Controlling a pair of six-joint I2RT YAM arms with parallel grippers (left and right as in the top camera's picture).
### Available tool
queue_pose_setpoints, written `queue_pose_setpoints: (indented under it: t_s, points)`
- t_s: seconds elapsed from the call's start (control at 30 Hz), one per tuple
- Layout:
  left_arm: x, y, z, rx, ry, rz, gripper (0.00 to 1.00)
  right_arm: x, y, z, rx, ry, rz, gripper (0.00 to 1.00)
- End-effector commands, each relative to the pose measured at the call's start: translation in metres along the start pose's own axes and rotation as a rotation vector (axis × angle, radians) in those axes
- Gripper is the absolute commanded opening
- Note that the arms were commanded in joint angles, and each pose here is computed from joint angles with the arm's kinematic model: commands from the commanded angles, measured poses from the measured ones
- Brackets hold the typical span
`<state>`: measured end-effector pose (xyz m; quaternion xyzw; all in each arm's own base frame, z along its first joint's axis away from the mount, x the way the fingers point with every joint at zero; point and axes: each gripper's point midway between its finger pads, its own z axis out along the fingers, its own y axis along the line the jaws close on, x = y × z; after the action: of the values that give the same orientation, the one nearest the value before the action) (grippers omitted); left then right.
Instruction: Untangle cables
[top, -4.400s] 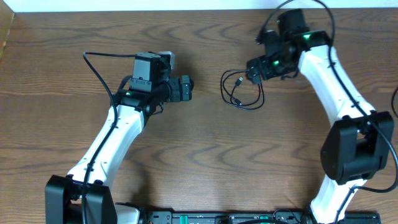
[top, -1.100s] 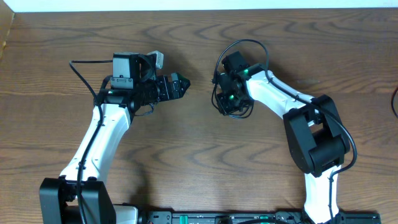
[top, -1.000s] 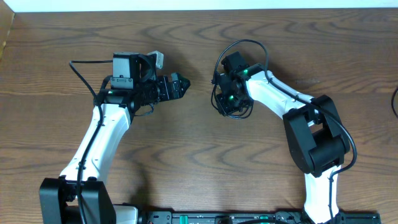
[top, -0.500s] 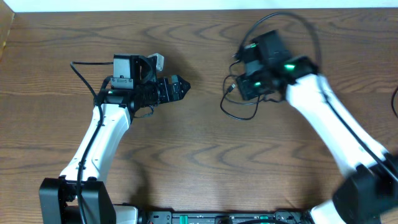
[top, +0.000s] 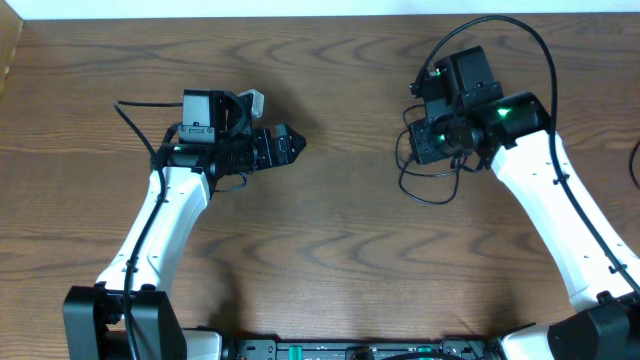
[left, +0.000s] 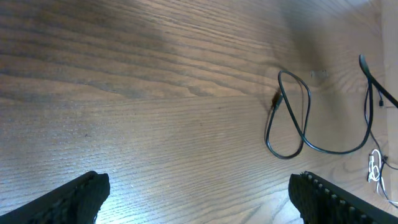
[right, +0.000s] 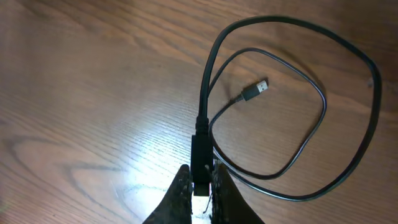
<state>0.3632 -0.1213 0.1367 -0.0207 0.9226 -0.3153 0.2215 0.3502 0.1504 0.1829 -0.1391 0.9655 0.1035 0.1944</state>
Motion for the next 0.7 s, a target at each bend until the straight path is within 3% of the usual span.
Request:
queue_pose_setpoints:
  t_s: [0.0, 0.53, 0.63, 0.67]
  points:
    - [-0.001, -0.002, -0.003, 0.006, -0.005, 0.021, 0.98, 0.001, -0.007, -0.001, 0.047, 0.001, 0.032, 0.04]
    - [-0.001, -0.002, -0.003, 0.006, -0.004, 0.019, 0.98, 0.057, 0.032, 0.001, 0.009, 0.225, -0.059, 0.07]
    - [0.000, -0.001, -0.003, 0.005, -0.001, 0.017, 0.98, 0.059, 0.030, 0.001, 0.050, 0.227, -0.031, 0.68]
    - [0.000, -0.001, -0.003, 0.004, 0.000, 0.017, 0.98, 0.057, 0.024, 0.001, 0.087, 0.213, -0.009, 0.75]
